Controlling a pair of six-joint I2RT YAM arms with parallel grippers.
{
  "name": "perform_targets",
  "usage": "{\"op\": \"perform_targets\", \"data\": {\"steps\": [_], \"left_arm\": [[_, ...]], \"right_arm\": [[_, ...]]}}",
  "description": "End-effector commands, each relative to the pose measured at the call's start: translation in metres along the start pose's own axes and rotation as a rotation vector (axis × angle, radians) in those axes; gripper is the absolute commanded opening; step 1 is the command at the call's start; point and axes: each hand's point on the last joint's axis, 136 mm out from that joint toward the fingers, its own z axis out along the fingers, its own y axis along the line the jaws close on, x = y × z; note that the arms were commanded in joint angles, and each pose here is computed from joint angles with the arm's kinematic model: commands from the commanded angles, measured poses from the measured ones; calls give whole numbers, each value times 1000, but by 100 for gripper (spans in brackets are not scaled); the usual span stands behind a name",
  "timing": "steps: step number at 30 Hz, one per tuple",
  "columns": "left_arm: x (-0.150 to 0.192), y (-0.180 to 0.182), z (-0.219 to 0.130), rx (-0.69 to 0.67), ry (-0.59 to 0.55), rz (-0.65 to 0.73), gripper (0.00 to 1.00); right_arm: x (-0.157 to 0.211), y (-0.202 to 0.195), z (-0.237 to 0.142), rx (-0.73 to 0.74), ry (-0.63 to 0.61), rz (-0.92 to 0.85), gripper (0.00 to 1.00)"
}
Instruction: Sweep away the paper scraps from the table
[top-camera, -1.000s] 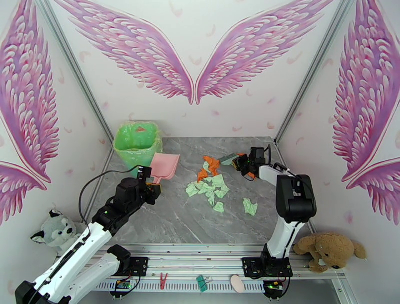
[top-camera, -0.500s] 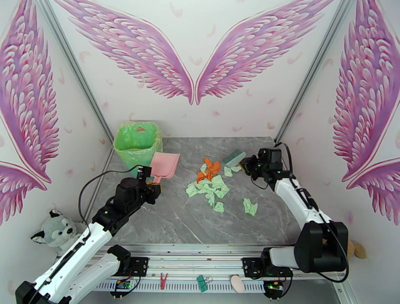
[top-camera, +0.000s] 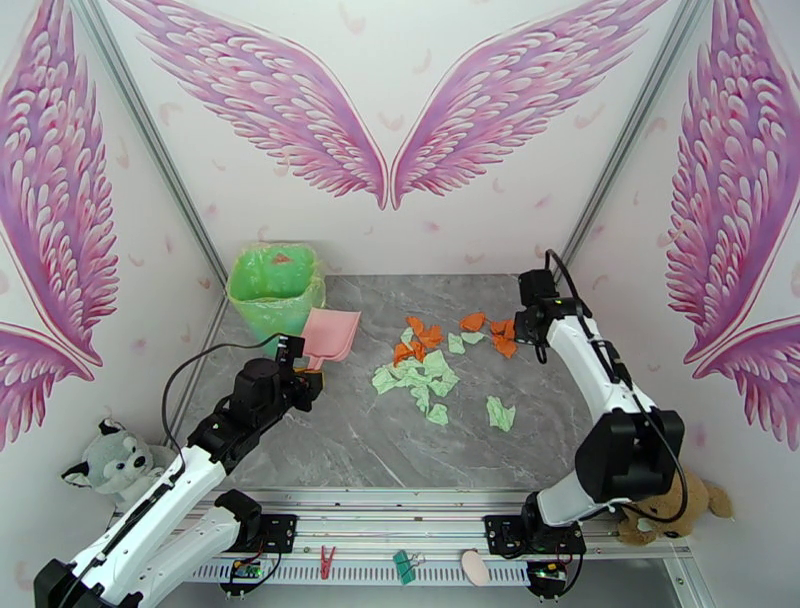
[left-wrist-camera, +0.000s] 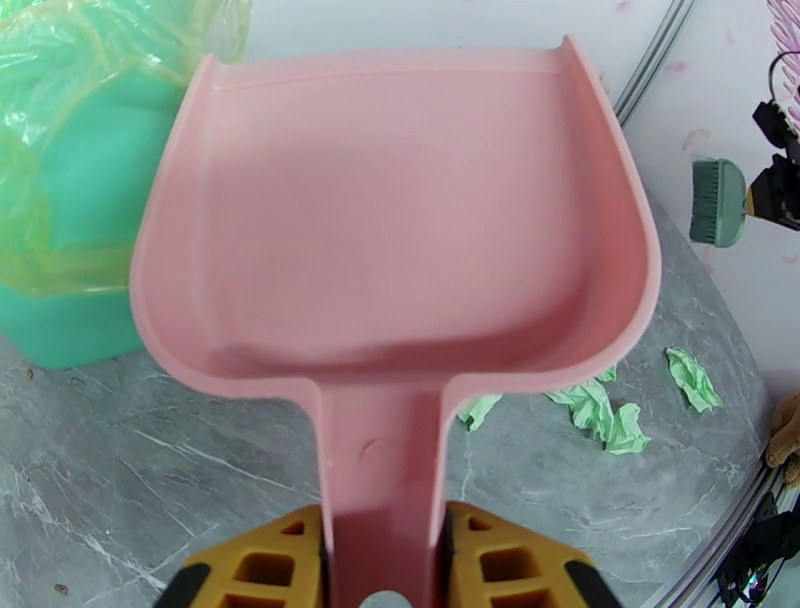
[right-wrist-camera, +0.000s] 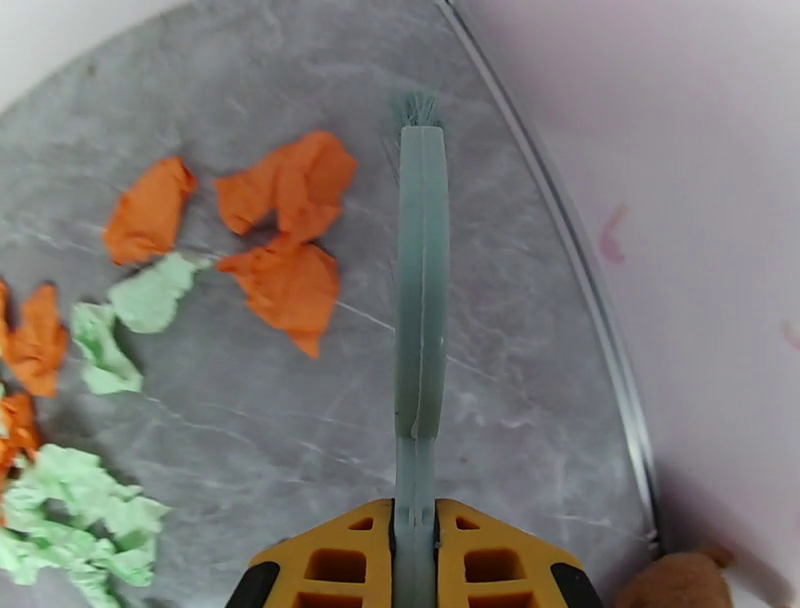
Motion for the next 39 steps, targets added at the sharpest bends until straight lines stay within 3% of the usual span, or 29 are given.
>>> {"op": "perform_targets", "data": {"steps": [1, 14, 21, 29, 33, 39], "left_arm": [[-2, -4, 0, 25, -11, -4, 0], [1, -2, -3, 17, -20, -9, 0], [1, -1, -2, 15, -21, -7, 0], [4, -1, -1, 15, -13, -9, 0], [4, 0, -1, 13, -15, -10, 0], [2, 0, -1, 10, -19, -10, 0]], "right_arm": [[-18, -10, 6, 189, -10, -133, 0], [-29, 50, 54, 270, 70, -387, 0], [-14, 98, 51, 120, 85, -462, 0], [17, 141, 12, -72, 90, -503, 0], [24, 131, -16, -77, 57, -494, 0], [12, 60, -63, 133, -42, -374, 0]]}}
